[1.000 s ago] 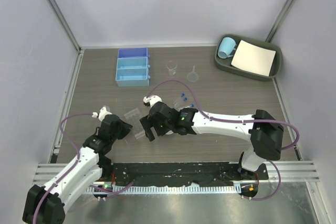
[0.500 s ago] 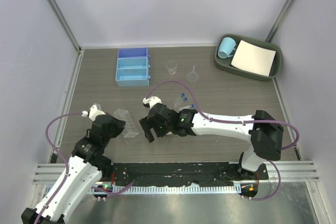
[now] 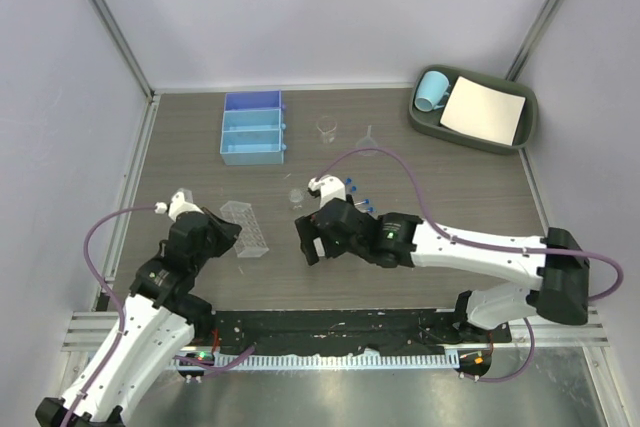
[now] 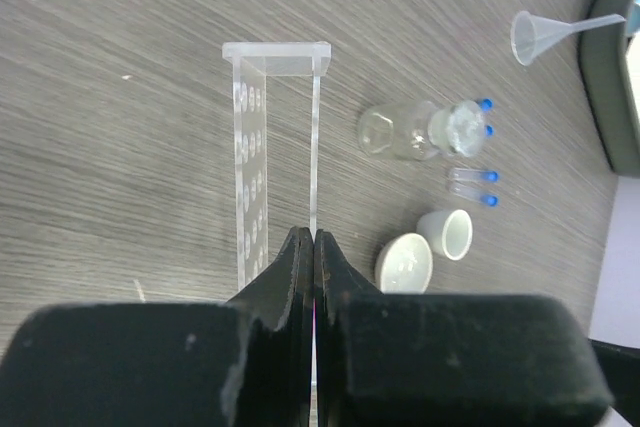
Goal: Organize the chemistry lab equipment
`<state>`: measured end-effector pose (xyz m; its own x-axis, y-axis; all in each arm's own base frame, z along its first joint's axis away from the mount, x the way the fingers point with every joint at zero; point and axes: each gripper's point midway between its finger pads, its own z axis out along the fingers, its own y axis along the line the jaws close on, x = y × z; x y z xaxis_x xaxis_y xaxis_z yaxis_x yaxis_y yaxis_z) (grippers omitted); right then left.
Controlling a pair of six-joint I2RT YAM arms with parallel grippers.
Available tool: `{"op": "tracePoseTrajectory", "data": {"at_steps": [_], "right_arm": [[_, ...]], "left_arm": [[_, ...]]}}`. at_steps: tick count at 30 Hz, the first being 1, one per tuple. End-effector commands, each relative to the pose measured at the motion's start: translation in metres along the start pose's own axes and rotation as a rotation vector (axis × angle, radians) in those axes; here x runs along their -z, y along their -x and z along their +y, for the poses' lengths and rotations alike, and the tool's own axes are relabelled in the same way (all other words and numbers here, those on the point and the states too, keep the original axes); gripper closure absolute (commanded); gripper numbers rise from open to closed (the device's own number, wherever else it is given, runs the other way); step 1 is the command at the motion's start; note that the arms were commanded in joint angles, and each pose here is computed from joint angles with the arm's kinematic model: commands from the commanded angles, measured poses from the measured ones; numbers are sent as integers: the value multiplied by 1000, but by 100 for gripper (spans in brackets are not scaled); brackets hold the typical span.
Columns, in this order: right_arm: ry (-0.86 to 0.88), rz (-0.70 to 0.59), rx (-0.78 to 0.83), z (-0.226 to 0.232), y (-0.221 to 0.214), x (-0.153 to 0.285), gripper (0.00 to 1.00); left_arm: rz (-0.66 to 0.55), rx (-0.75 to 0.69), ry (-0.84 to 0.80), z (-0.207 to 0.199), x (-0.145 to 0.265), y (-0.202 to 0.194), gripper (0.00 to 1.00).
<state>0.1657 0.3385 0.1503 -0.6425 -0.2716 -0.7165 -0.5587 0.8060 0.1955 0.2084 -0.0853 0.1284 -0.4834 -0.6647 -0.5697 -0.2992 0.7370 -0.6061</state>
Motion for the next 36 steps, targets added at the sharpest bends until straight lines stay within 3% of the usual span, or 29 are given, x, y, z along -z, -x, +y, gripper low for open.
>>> {"op": "tracePoseTrajectory", "data": {"at_steps": [1, 8, 16, 21, 27, 36], "right_arm": [[-125, -115, -72, -30, 19, 28, 7], [-210, -193, -143, -62, 23, 61, 7], [-251, -244, -206, -92, 16, 83, 7], [-297, -304, -300, -117, 14, 96, 7], [-408, -431, -440, -162, 16, 132, 7], [-557, -522, -520, -203, 16, 187, 6]], "left_arm": [[24, 15, -168, -49, 11, 12, 100], [95, 25, -328, -96, 26, 16, 100], [273, 42, -594, -168, 55, 12, 99], [318, 35, -677, -199, 52, 12, 99], [434, -6, -761, -249, 28, -28, 99], [613, -47, -914, -327, 10, -104, 100]]}}
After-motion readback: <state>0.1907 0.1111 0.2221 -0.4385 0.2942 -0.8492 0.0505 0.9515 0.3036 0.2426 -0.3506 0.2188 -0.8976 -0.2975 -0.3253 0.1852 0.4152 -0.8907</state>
